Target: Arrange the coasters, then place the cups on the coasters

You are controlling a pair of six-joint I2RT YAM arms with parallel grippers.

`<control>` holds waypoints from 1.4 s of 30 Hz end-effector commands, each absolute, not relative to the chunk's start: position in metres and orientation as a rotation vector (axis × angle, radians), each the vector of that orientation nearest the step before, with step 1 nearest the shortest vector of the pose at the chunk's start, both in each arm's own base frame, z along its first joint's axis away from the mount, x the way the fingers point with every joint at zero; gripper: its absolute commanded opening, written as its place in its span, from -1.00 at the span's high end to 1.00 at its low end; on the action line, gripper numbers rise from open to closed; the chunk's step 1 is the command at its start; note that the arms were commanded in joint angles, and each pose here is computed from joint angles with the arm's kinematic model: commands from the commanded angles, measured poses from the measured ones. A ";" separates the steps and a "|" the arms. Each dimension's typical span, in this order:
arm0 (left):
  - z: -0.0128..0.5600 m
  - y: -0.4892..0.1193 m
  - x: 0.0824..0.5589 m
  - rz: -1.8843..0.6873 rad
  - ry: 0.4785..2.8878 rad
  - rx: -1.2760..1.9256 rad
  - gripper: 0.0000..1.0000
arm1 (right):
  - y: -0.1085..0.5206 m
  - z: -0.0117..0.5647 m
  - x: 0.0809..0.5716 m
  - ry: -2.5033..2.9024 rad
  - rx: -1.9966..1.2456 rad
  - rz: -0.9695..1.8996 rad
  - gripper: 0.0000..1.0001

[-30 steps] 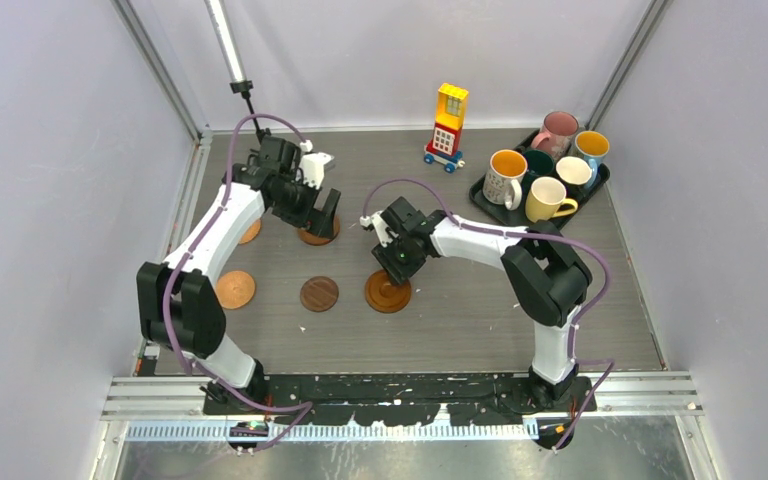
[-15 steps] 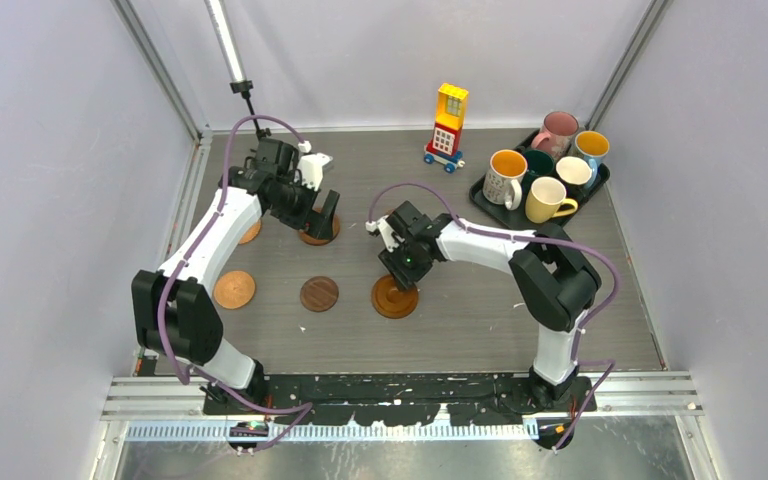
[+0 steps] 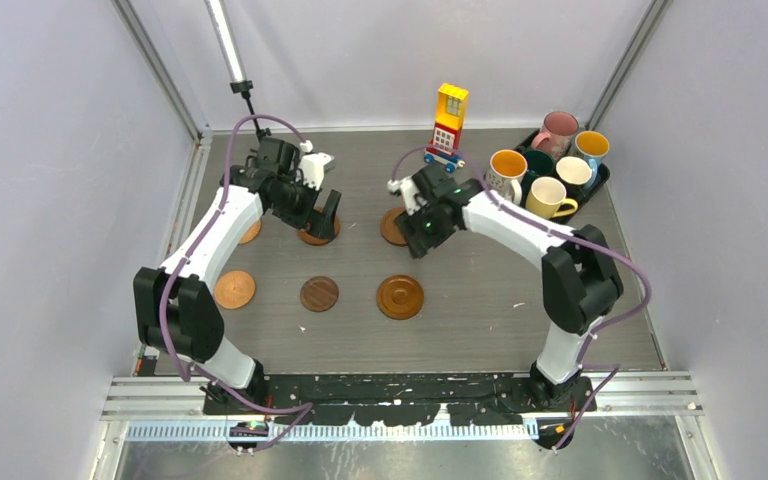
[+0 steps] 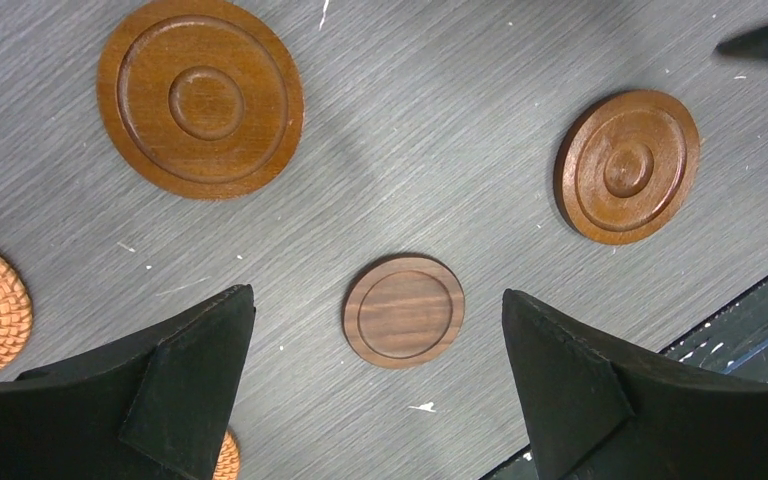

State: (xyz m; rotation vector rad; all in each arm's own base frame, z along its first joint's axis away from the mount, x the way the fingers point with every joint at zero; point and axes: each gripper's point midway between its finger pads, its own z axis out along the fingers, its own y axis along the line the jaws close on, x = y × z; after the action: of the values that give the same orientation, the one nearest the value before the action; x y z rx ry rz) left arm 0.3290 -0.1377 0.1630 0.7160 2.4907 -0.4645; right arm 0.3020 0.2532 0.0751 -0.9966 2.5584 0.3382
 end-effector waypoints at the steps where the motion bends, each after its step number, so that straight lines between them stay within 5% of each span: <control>1: 0.182 -0.143 0.341 -0.484 2.423 0.723 -0.93 | 0.196 0.110 0.344 2.516 -0.862 0.216 -0.21; 9: 0.181 -0.143 0.343 -0.477 2.426 0.707 -0.93 | 0.090 0.091 0.404 2.542 -0.721 -0.138 -0.03; 21: 0.182 -0.144 0.347 -0.477 2.439 0.684 -0.91 | 0.059 0.067 0.455 2.528 -0.703 -0.293 0.05; 32: 0.182 -0.145 0.352 -0.480 2.448 0.672 -0.90 | 0.045 0.046 0.470 2.542 -0.764 -0.290 0.07; 42: 0.184 -0.144 0.350 -0.477 2.447 0.674 -0.90 | 0.051 0.027 0.435 2.623 -0.836 -0.170 0.50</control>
State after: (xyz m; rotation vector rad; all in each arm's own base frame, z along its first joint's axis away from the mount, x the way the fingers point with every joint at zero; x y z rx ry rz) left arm 0.3440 -0.1424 0.1682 0.6817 2.4899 -0.4706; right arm 0.4498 0.0495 0.0242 -0.8068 2.6100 -0.2303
